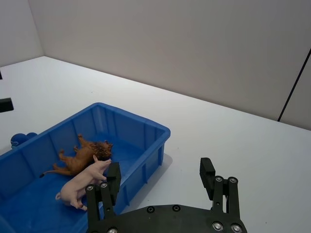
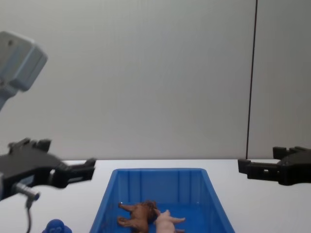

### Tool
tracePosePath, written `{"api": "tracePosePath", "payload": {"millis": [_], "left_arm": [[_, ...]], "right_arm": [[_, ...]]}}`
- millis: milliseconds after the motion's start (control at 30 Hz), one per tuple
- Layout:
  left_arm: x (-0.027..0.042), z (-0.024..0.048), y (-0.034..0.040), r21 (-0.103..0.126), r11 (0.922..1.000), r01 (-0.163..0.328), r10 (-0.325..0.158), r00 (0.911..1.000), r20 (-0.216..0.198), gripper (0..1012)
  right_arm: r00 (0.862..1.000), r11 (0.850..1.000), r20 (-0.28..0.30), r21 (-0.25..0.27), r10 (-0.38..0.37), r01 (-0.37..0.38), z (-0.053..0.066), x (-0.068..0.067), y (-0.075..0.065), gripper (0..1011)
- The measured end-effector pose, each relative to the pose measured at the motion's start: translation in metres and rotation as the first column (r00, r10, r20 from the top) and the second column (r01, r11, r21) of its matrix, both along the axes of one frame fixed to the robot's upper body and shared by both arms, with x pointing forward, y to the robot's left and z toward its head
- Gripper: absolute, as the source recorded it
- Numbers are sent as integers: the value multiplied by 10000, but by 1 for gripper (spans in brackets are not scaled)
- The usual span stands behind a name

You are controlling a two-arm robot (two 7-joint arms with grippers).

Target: Pick up the two dolls from the table and place them into the box.

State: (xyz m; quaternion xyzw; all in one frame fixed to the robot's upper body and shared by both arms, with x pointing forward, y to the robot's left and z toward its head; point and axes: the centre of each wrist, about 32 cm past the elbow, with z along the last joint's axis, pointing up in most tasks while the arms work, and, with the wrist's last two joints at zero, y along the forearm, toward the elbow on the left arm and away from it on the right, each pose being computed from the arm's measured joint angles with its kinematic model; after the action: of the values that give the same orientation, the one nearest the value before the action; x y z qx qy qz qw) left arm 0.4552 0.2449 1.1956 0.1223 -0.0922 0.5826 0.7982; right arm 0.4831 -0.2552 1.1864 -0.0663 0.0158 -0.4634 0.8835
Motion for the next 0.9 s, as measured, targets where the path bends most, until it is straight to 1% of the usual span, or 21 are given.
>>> {"api": "tracePosePath", "payload": {"millis": [33, 67, 100, 200, 300, 367, 400, 433, 467, 533, 567, 600, 633, 700, 733, 900], "left_arm": [[-29, -22, 36, 63, 9999, -109, 110, 9998, -145, 1001], [-40, -32, 49, 86, 9999, -149, 150, 9997, -208, 1001], [-59, -49, 80, 133, 9996, -239, 243, 9992, -325, 1002], [-86, -80, 111, 174, 9993, -320, 328, 9982, -508, 1001], [-111, -132, 150, 223, 9990, -400, 415, 9964, -746, 1002], [-118, -174, 174, 235, 9987, -455, 475, 9947, -908, 1002], [-122, -209, 190, 232, 9986, -476, 497, 9933, -1040, 1002], [-122, -209, 190, 232, 9986, -476, 497, 9933, -1040, 1001], [-122, -239, 204, 240, 9985, -483, 508, 9921, -1149, 1002], [-121, -267, 215, 233, 9987, -462, 488, 9909, -1254, 1002], [-116, -302, 227, 227, 9987, -454, 481, 9894, -1367, 1001], [-115, -313, 230, 222, 9988, -436, 463, 9891, -1401, 1001], [-110, -344, 239, 218, 9989, -415, 443, 9877, -1502, 1002], [-102, -369, 245, 206, 9991, -374, 402, 9866, -1582, 1002], [-90, -396, 252, 208, 9992, -349, 379, 9855, -1655, 1001], [-59, -462, 263, 204, 9994, -264, 296, 9828, -1825, 1002]], "right_arm": [[10000, 10000, 1, -1, -2, 2, 0, -1, -1, 1001], [10000, 10000, 3, -2, -3, 3, 0, -1, -3, 1001], [10000, 10000, 5, -4, -4, 4, 0, -2, -4, 1001], [10000, 10000, 9, -7, -7, 7, 0, -3, -7, 1001], [10000, 10000, 13, -8, -9, 9, 0, -3, -9, 1001], [10000, 10000, 15, -7, -11, 11, 0, -4, -11, 1001], [10000, 10000, 16, -6, -11, 11, 1, -4, -11, 1001], [10000, 10000, 17, -5, -12, 12, 1, -4, -12, 1001], [10000, 10000, 17, -4, -13, 13, 0, -4, -12, 1001], [10000, 10000, 18, -5, -15, 15, 0, -4, -14, 1001], [10000, 10000, 18, -6, -16, 16, 0, -4, -14, 1001], [10000, 10000, 19, -6, -16, 16, 0, -4, -14, 1001], [10000, 10000, 18, -7, -16, 16, -1, -5, -15, 1001], [10000, 10000, 20, -8, -17, 17, -1, -5, -16, 1001], [10000, 10000, 19, -9, -16, 16, -1, -5, -16, 1001], [10000, 10000, 17, -12, -17, 17, -2, -6, -17, 1001]]}}
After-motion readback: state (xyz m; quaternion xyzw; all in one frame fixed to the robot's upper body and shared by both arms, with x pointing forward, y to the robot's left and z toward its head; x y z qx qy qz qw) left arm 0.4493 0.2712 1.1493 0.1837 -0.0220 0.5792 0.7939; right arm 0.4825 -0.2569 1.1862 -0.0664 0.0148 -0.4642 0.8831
